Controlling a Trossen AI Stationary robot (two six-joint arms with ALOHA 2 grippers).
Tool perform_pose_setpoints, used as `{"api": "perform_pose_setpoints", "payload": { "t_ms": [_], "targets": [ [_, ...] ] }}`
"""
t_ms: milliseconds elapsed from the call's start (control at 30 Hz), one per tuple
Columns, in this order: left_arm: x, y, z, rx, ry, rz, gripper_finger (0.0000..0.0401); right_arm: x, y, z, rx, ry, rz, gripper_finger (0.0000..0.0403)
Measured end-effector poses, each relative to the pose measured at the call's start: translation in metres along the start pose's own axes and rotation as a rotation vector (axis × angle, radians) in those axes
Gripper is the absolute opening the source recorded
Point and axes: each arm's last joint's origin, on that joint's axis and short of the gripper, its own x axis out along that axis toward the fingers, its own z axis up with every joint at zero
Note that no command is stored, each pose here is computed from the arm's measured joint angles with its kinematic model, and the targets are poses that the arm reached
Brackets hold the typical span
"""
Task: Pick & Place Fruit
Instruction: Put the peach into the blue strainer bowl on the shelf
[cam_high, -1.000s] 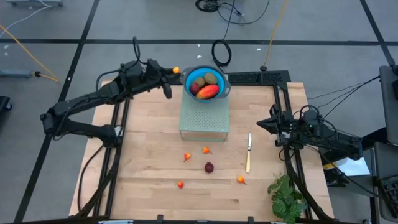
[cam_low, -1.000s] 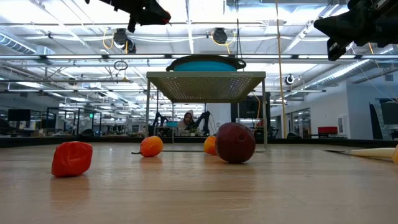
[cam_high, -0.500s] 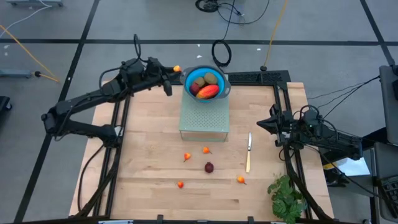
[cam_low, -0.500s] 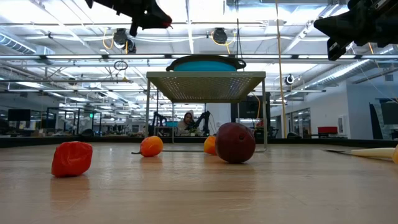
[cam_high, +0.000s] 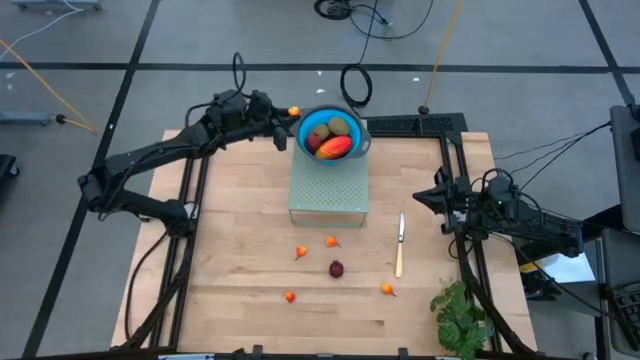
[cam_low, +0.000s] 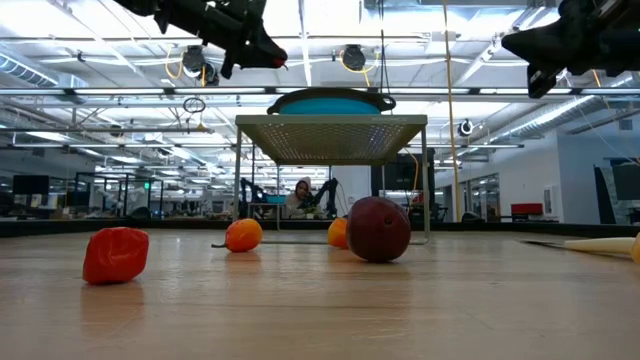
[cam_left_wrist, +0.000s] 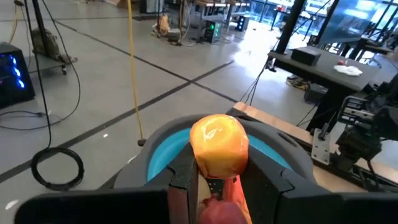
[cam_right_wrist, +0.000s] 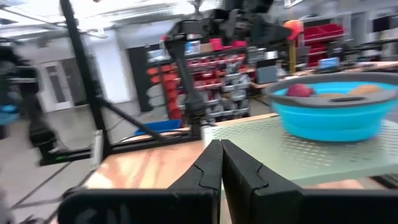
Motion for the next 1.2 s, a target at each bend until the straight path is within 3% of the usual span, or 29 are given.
{"api": "perform_pose_setpoints", "payload": {
  "t_ms": [200, 533, 833, 1200],
  "targets": [
    [0.013, -0.001, 0.018, 0.096, 0.021, -0.019, 0.0088, 0.000, -0.003, 0.001, 0.000, -0.018, -0.090, 0.0000],
    [0.048, 0.001, 0.040, 0.203, 0.194, -0.016, 0.0088, 0.000, -0.003, 0.000, 0.000, -0.017, -0.089, 0.0000],
    [0.065, -0.002, 0.043, 0.194, 0.282, -0.070, 0.0088, 0.000, -0.003, 0.000, 0.000, -0.017, -0.089, 0.0000],
    [0.066, -0.003, 0.037, 0.185, 0.335, -0.069, 0.0088, 0.000, -0.003, 0.001, 0.000, -0.020, -0.089, 0.0000]
  ]
}}
